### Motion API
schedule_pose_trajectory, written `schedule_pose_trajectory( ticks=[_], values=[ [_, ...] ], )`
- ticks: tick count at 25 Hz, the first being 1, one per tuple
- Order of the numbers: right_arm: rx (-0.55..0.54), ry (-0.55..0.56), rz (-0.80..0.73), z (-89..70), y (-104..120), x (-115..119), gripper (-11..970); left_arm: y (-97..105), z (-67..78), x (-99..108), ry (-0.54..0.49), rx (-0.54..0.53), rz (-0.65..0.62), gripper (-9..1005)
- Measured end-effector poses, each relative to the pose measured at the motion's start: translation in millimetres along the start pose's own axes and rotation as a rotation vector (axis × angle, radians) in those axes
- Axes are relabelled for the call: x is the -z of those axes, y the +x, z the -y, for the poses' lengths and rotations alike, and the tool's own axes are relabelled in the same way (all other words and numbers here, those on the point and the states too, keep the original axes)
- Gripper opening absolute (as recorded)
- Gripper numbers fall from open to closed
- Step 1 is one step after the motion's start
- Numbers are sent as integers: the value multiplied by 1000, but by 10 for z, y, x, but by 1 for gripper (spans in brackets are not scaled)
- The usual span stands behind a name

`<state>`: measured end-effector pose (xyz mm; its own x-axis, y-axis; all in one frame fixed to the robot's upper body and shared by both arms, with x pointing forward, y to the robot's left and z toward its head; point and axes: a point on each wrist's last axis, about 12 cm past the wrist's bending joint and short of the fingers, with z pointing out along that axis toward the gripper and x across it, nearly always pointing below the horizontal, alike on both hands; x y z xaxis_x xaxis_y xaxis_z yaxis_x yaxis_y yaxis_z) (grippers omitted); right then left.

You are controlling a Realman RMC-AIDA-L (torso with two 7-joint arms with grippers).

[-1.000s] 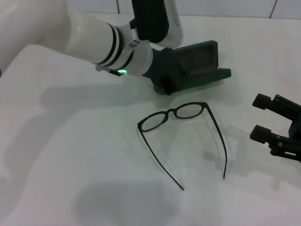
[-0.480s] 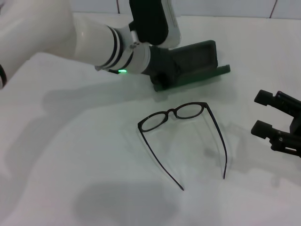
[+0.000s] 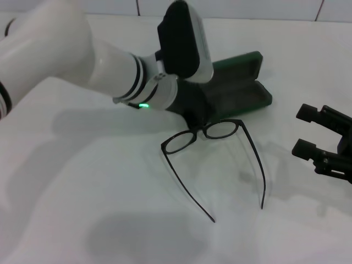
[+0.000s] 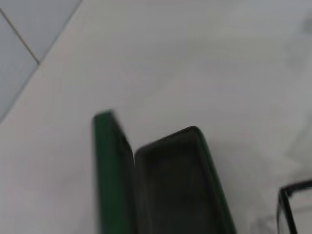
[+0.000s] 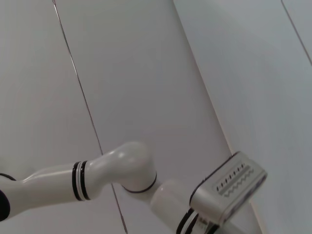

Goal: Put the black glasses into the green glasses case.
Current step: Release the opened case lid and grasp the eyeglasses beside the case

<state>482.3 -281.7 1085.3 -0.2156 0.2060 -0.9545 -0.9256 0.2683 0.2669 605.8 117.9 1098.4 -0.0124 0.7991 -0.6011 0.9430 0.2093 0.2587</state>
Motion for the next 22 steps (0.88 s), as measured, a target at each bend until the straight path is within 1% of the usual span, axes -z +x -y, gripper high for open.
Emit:
schedule_pose_trajectory(
  ticks=[4,11,15,22],
  values=[
    [-1,4,0,-3,5,8,853,65,40,-1,4,14,-5,44],
    [1,2,0,3,-1,-2,852,111,50,5,5,23,-12,54],
    [0,2,0,3,-1,-1,852,125,43,7,-3,20,-17,60],
    [1,2,1,4,-2,-2,852,131,-22,26,-43,29,-8,70]
  ],
)
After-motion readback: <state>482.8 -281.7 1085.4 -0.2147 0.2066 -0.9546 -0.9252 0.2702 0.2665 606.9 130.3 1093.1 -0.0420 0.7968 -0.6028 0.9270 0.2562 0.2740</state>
